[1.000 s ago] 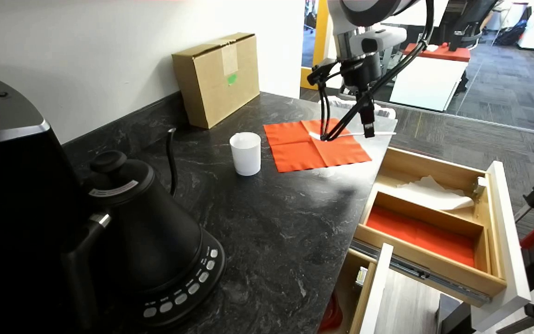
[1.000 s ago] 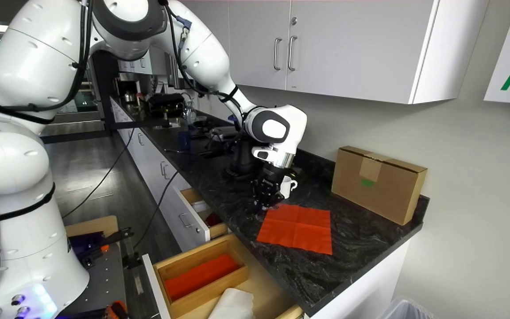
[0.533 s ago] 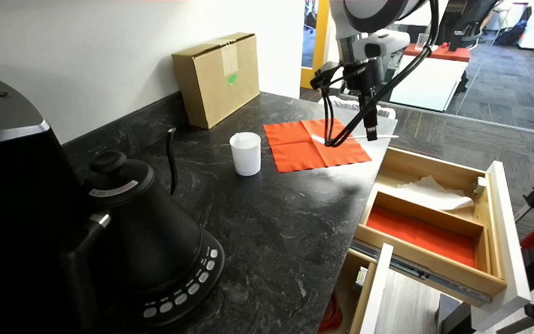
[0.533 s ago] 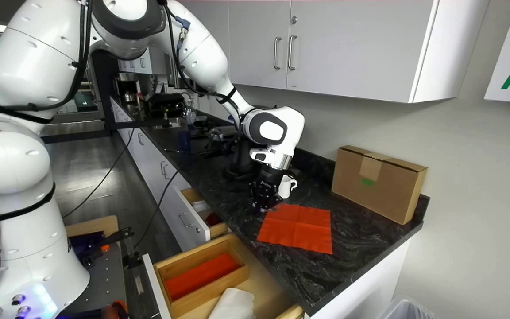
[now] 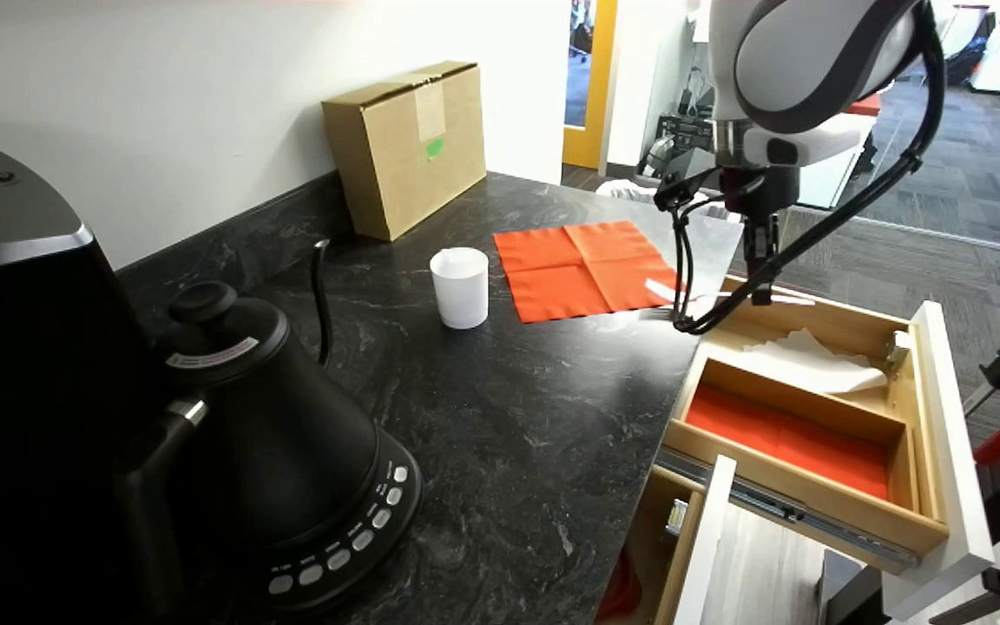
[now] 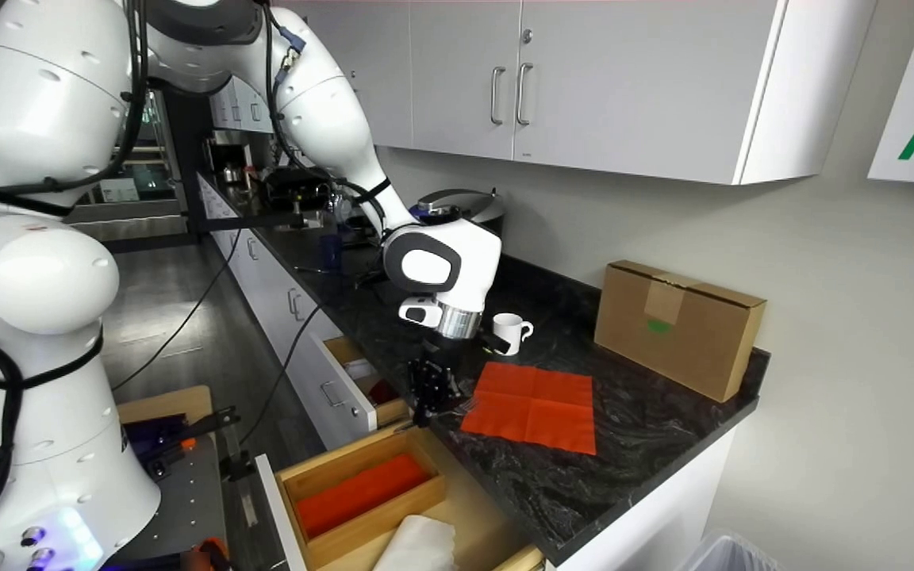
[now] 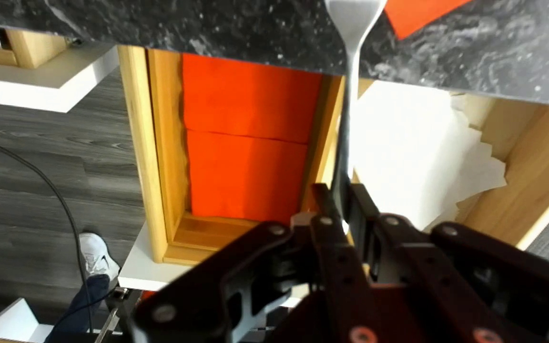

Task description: Pick up the fork and put it in the box that is inside the drawer

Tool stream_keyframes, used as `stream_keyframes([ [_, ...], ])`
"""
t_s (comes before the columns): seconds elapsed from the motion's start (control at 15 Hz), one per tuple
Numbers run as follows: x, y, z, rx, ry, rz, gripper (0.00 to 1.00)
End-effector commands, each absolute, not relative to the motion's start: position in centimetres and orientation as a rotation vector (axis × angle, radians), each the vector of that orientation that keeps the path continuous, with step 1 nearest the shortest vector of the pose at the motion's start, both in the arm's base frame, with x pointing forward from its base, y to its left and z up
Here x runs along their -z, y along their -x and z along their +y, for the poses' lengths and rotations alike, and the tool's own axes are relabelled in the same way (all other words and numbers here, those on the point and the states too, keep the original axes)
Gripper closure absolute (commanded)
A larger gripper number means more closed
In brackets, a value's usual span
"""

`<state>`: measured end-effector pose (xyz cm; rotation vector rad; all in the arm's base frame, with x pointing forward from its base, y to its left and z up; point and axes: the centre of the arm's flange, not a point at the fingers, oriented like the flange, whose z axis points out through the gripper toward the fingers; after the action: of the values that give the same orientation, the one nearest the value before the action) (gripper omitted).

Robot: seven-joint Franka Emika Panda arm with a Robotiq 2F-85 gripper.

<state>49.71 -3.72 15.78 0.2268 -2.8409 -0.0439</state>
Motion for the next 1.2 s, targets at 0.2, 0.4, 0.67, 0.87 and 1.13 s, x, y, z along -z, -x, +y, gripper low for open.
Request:
stream_keyframes([
  [0.2, -18.5, -45.3, -1.2, 0.073, -0.204, -2.887, 0.97],
  [0.4, -18.5, -44.3, -0.4, 0.083, -0.236, -2.86, 0.97],
  [0.67, -18.1, -42.2, -0.1, 0.111, -0.216, -2.826, 0.97],
  [0.87, -17.6, -40.6, -0.3, 0.147, -0.162, -2.796, 0.97],
  [1.13, -16.8, -39.3, -0.4, 0.192, -0.113, -2.763, 0.97],
])
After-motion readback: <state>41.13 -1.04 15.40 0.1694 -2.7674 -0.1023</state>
